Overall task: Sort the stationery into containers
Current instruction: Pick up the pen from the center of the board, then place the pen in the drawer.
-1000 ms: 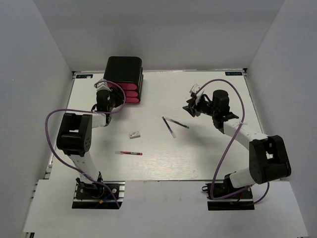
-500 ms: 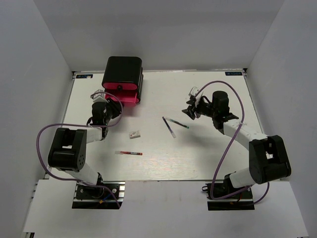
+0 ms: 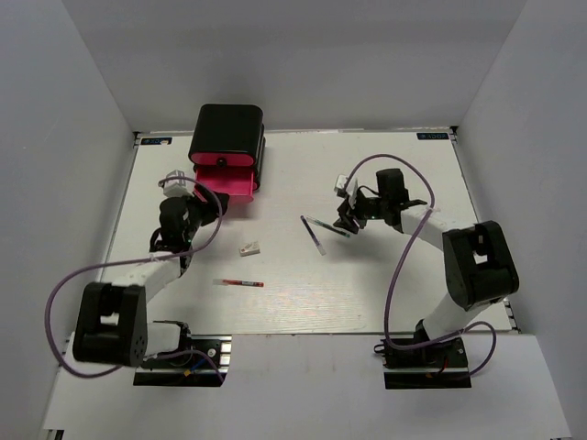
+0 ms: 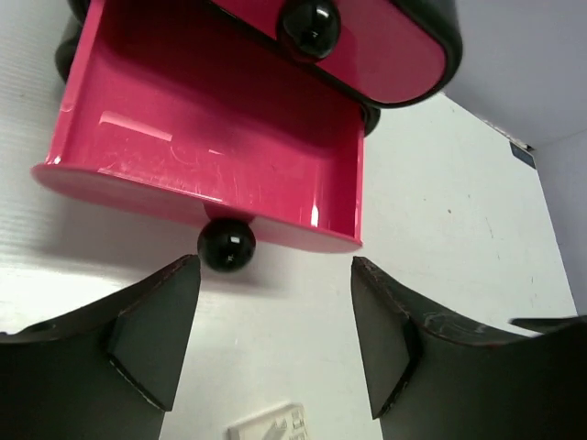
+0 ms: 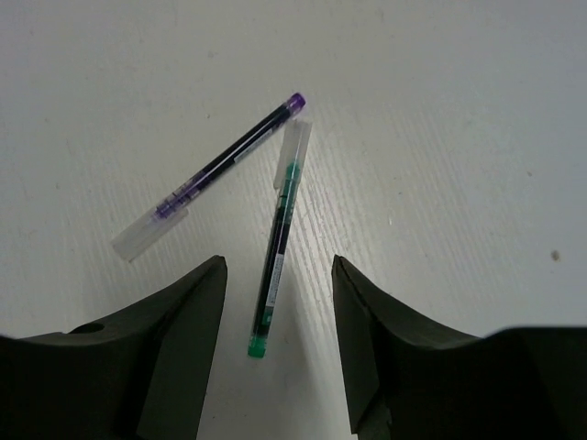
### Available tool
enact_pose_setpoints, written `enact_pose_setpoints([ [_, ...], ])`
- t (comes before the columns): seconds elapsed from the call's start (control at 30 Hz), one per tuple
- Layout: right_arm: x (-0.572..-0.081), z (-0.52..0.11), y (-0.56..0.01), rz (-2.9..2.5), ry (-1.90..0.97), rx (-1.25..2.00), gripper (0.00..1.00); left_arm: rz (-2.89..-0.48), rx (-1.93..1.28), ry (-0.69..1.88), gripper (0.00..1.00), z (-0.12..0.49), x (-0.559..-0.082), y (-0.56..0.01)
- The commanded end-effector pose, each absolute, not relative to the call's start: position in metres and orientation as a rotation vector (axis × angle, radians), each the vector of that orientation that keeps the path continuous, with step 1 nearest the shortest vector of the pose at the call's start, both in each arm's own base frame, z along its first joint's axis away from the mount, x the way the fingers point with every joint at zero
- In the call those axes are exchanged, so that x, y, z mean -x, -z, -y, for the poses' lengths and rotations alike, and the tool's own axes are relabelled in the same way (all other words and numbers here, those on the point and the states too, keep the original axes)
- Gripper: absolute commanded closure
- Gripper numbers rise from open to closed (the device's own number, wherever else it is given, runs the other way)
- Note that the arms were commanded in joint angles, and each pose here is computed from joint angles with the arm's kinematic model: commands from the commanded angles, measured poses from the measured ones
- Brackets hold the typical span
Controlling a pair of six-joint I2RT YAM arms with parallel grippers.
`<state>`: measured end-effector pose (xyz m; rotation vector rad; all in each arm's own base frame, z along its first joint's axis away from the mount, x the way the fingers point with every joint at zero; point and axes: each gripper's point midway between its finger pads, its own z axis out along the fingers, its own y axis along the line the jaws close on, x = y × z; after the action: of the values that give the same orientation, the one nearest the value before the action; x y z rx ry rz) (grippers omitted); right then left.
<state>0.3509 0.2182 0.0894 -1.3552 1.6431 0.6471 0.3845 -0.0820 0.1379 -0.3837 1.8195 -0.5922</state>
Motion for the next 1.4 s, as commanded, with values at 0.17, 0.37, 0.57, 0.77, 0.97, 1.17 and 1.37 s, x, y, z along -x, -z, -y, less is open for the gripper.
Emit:
enact_pose_setpoints([
  [0.17,-0.351,-0.222,-0.056,-1.748,-0.666,1.519,0.46,-1.842,0.43,0.506,0.23,0.065,-0.34,-0.16],
  [0.37,-0.352,-0.227,-0.042,-1.803,-0.629,1.555,0.46,-2.001,0.687,0.575,0.23,0.069,-0.302,-0.134],
  [0.57,-0.35,-0.229,-0.023,-1.86,-0.588,1.6,0.57,-2.125,1.002,0.647,0.22,0.077,-0.271,-0.103],
  [0.77,-0.347,-0.228,-0.021,-1.854,-0.608,1.641,0.88,-2.316,1.177,0.636,0.18,0.09,-0.251,-0.082],
  [0.97,-0.35,-0.236,-0.042,-1.785,-0.633,1.666,1.0,-2.416,1.328,0.595,0.17,0.093,-0.232,-0.071],
  [1.17,-0.374,-0.299,-0.144,-1.454,-0.659,1.62,1.0,-2.49,1.486,0.58,0.17,0.101,-0.212,-0.054],
  [1.37,-0.374,-0.378,-0.216,-1.131,-0.667,1.617,1.0,-2.524,1.502,0.598,0.18,0.109,-0.208,-0.049],
])
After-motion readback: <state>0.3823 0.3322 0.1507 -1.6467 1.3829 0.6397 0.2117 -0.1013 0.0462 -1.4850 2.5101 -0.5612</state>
